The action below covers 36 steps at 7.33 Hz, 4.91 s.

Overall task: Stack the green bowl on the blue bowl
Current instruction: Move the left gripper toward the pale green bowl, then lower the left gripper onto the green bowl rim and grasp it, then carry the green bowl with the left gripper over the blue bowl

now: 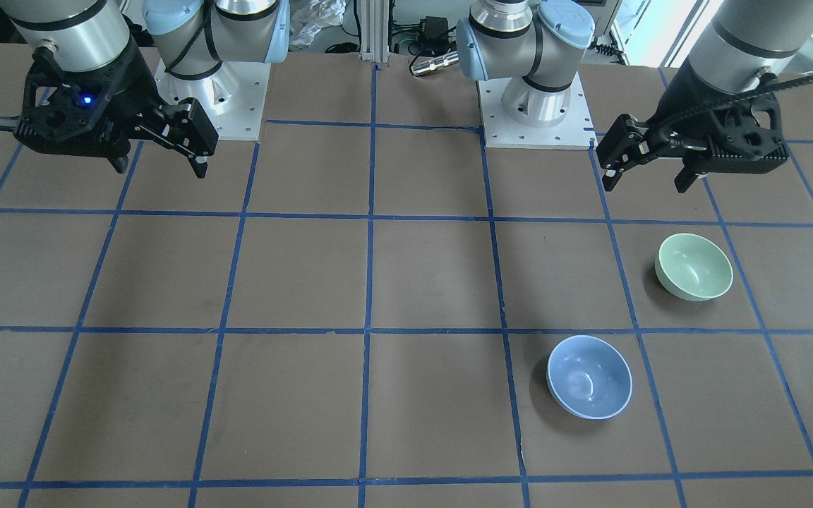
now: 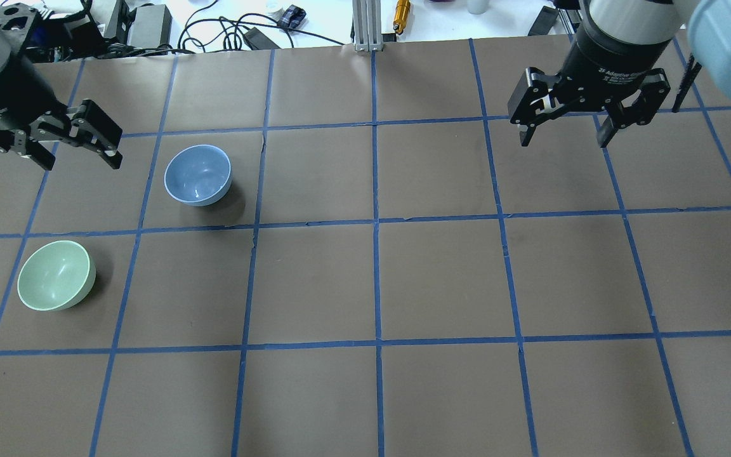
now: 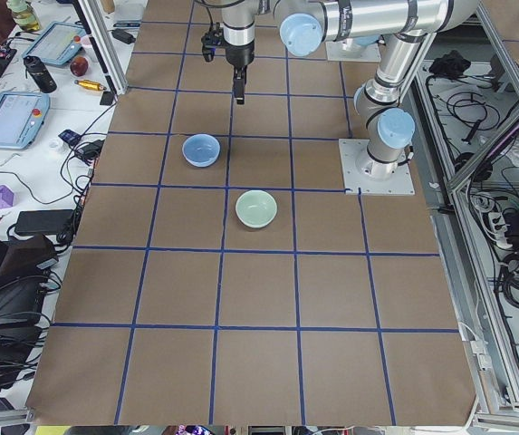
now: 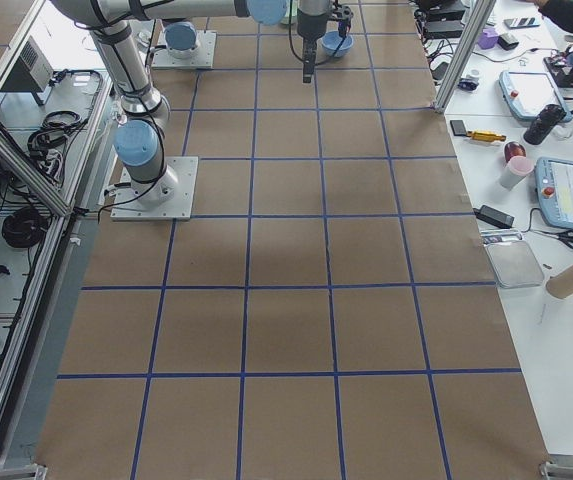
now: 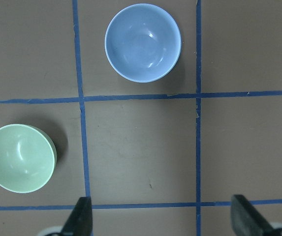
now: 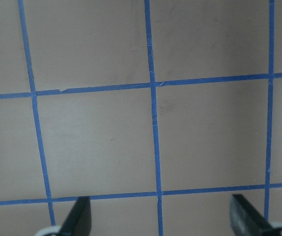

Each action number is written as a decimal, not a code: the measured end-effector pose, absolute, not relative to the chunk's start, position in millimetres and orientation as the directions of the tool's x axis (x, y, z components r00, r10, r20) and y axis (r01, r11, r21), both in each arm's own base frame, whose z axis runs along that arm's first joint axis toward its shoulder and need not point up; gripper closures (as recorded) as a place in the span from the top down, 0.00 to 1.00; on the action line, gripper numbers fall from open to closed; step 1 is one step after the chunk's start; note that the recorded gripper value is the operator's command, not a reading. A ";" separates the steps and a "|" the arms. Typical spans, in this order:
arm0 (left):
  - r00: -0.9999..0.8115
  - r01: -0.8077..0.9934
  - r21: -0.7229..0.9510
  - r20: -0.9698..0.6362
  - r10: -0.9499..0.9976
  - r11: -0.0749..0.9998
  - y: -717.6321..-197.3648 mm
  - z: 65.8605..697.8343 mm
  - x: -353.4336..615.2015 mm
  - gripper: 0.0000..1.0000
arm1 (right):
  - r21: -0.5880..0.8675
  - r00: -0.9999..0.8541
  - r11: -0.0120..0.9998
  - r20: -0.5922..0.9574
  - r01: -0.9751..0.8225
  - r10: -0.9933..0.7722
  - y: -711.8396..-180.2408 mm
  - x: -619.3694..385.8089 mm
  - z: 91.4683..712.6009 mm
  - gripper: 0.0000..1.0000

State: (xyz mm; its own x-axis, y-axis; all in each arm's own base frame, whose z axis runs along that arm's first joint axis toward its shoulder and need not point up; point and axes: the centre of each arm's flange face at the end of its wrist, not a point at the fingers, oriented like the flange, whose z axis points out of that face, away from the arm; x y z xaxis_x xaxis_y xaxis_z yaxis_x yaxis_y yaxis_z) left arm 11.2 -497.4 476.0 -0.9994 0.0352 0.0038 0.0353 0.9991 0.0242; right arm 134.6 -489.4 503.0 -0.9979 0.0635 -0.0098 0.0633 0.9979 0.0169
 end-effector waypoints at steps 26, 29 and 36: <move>-0.988 0.050 0.026 0.150 0.046 0.998 -525.3 289.1 260.8 0.10 | 0.016 -0.998 0.998 -0.010 0.063 0.063 -489.5 134.6 503.1 1.00; -0.988 -0.017 0.051 0.151 -0.025 0.999 -575.6 289.2 165.1 0.10 | 0.017 -0.998 0.998 -0.010 0.063 0.063 -489.4 134.6 502.9 1.00; -0.968 -0.120 0.043 0.217 -0.127 0.992 -641.6 258.1 71.0 0.11 | 0.017 -0.998 0.998 -0.010 0.063 0.064 -489.5 134.6 503.0 1.00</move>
